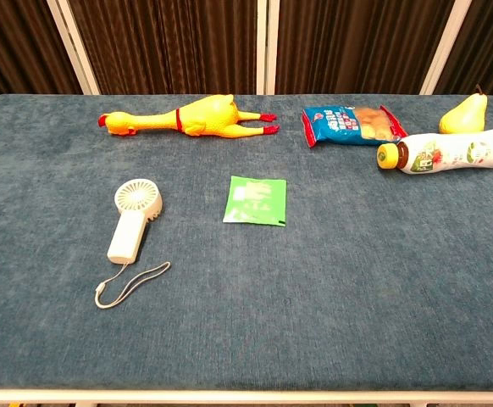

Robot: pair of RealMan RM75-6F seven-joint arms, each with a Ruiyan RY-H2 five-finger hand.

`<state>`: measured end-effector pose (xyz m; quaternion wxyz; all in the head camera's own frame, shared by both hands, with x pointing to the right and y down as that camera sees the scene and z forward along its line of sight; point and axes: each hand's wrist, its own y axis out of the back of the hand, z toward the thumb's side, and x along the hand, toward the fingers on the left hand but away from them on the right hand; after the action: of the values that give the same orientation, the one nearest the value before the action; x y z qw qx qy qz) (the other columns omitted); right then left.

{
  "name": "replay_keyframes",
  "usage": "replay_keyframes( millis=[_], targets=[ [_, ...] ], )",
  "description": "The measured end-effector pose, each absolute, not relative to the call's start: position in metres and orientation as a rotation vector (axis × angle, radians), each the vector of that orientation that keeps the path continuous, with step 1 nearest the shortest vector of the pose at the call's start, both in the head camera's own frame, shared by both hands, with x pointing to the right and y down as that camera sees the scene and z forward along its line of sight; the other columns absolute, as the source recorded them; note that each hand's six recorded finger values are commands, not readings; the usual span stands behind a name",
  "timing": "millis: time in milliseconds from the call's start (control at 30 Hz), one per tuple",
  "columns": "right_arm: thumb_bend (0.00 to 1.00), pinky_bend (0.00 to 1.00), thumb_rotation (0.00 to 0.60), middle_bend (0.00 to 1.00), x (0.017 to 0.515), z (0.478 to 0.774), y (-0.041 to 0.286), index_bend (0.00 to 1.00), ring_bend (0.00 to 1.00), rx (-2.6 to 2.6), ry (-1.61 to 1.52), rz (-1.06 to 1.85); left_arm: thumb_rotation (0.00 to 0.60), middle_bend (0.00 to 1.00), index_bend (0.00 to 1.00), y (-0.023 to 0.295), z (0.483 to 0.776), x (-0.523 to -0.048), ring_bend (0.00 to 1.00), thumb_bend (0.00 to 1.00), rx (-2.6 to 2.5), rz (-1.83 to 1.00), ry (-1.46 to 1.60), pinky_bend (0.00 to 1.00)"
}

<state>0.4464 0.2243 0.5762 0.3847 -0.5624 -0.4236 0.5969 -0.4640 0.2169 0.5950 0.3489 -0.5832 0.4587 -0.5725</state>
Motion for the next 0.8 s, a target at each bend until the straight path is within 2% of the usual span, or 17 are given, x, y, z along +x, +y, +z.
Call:
replay_keyframes(
  millis=[800],
  targets=[
    [0.21, 0.00, 0.600, 0.00, 0.448, 0.574, 0.224, 0.00, 0.00, -1.465, -1.099, 1.528, 0.600, 0.36, 0.19, 0.216, 0.594, -0.445, 0.36, 0.17, -1.570, -1.428, 1.130, 0.51]
  ],
)
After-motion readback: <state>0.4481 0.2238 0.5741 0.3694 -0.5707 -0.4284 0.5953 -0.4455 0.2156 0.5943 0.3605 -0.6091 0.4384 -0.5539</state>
